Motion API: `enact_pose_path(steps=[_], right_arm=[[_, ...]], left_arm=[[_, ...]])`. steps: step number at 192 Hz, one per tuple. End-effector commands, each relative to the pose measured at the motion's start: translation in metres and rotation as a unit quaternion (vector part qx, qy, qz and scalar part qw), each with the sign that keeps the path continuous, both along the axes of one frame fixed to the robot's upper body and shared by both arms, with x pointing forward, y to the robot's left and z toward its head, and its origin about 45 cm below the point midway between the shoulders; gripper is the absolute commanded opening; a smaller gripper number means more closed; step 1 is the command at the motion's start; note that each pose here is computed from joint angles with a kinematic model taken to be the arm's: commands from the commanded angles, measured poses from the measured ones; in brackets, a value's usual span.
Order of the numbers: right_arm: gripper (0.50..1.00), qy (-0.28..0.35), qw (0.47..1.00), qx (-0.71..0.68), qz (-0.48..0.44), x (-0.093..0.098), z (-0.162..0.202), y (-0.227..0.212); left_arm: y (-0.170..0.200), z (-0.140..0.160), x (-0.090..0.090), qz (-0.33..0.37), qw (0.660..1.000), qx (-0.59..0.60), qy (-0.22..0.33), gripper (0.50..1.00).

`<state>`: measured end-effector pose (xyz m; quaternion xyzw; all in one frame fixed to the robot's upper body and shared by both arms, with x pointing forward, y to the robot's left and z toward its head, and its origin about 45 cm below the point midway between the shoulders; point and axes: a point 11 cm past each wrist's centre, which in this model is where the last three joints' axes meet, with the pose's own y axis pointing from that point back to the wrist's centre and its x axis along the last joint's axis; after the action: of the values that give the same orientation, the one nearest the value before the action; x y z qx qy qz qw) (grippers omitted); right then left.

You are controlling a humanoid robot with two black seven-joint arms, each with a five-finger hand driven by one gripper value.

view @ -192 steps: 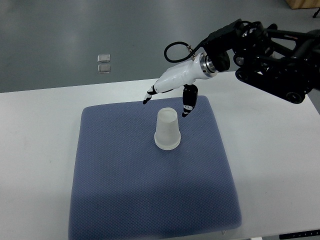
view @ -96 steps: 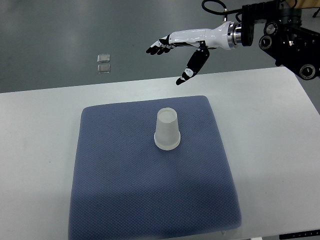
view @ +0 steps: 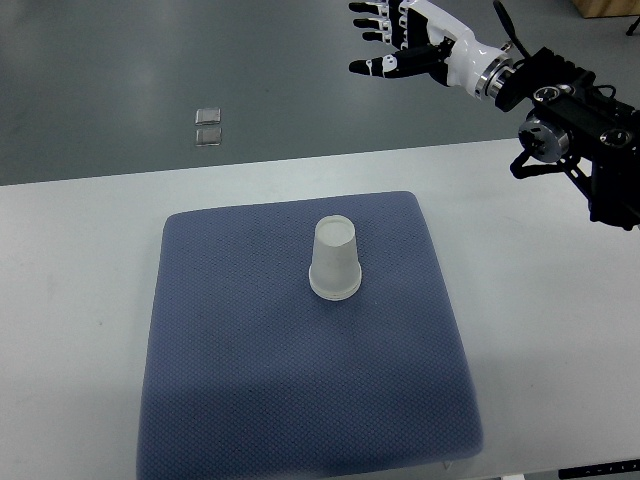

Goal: Stack paper cups

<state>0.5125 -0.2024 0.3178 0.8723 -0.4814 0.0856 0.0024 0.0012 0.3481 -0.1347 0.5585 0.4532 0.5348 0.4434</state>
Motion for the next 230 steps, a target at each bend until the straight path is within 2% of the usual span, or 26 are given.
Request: enact_pose_path(steps=[1,35,61,86,157,230], right_arm=[[0.915,0.044,0.995,0.061,-0.062,0.001,-0.027,-0.007],[0.915,0.132,0.971,0.152,-0.128,-0.006,-0.067,-0.027],[0.915,0.17,0.949,0.205,-0.17,-0.008,-0.08,-0.037],[0.917,0.193,0.936,0.246,-0.165,-0.013,-0.091,-0.032],[0.917,0.194,0.934,0.252,-0.16,-0.021,-0.106,-0.032],[0.917,0.17,0.933,0.265,-0.175,-0.028,-0.114,-0.04]], left_arm=[[0.0,0.0,0.0,0.0,1.0,0.0,0.0,1.0],[0.0,0.0,0.0,0.0,1.0,0.0,0.0,1.0],[0.0,0.0,0.0,0.0,1.0,0.0,0.0,1.0],[0.0,0.0,-0.001,0.0,1.0,0.0,0.001,1.0],[0.0,0.0,0.0,0.0,1.0,0.0,0.0,1.0],[0.0,0.0,0.0,0.0,1.0,0.0,0.0,1.0]])
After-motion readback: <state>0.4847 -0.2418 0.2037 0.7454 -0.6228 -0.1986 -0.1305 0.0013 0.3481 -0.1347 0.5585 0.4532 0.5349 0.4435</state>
